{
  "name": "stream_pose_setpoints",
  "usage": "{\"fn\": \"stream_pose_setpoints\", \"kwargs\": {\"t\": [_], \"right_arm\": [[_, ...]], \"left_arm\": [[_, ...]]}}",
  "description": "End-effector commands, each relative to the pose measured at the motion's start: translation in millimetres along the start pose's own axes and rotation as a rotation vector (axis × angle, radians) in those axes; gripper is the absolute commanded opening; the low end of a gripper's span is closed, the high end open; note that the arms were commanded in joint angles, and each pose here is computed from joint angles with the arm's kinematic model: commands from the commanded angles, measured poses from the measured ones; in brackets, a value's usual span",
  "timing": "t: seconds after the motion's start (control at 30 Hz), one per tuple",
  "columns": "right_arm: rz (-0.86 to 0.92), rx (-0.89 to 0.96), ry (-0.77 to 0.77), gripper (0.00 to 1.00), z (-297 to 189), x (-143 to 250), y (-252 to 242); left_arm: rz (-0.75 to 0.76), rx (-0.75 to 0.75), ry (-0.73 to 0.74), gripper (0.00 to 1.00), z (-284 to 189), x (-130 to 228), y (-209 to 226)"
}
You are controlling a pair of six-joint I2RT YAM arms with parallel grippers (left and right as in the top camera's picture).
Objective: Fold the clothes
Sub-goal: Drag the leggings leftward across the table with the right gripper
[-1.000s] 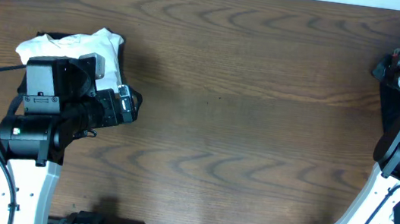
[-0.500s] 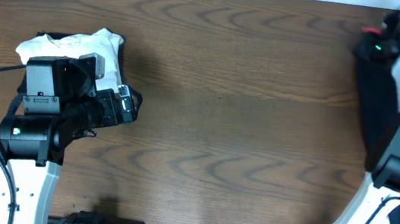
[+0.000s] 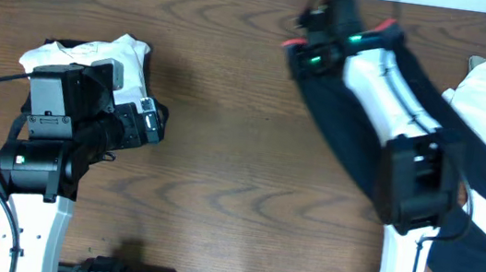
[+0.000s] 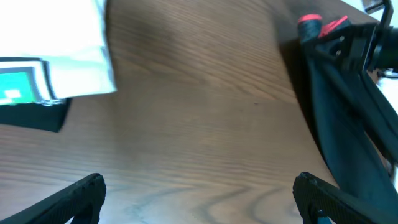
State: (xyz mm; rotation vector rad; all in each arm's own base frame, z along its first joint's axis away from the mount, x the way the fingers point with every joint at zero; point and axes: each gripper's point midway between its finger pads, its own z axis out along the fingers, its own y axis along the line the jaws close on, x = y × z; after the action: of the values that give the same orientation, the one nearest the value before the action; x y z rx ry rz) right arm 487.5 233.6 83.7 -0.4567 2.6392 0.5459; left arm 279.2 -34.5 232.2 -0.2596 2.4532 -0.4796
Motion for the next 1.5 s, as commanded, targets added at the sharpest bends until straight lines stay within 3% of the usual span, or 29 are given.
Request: {"fn": "stream_pose_setpoints", "kwargs": {"t": [0.0,0.23,0.63,0.67,0.77,0.83,0.9,1.17,1.47], "right_arm": [[-0.108,-0.026,0.034,0.01,10.1,12.5,48.8],[-0.316,-0.086,0.123,0.01,29.6,57.8,141.2],[-0.746,-0.257,0.275,0.02,37.4,179.4,284.0],[-0.784,-0.267,0.288,0.04,36.4,190.3,291.7],[-0.895,-0.278,0.314,0.27,33.4,213.1,305.3],[-0.911,-0.244,0.317,0.46,33.9,216.1,304.3],[-0.865,-0.219,0.320,0.55,35.0,210.9,297.0],[-0.559,-0.230,0.315,0.59,32.8,153.1,231.3],[-0.047,-0.139,0.223,0.57,10.4,70.1,88.8]], "left_arm": [[0.024,-0.112,-0.080,0.98,-12.2,-13.3,14.5],[0.028,-0.305,-0.192,0.98,-32.3,-28.6,43.6],[0.072,-0.435,-0.264,0.98,-48.0,-41.0,61.1],[0.070,-0.455,-0.269,0.98,-49.7,-41.8,64.2],[0.069,-0.470,-0.278,0.98,-51.3,-43.4,66.3],[0.069,-0.469,-0.283,0.98,-51.2,-44.9,65.8],[0.070,-0.466,-0.293,0.98,-51.2,-47.4,65.2],[0.070,-0.432,-0.293,0.98,-48.2,-48.6,59.8],[0.155,-0.050,-0.035,0.97,24.5,-27.0,6.7]]}}
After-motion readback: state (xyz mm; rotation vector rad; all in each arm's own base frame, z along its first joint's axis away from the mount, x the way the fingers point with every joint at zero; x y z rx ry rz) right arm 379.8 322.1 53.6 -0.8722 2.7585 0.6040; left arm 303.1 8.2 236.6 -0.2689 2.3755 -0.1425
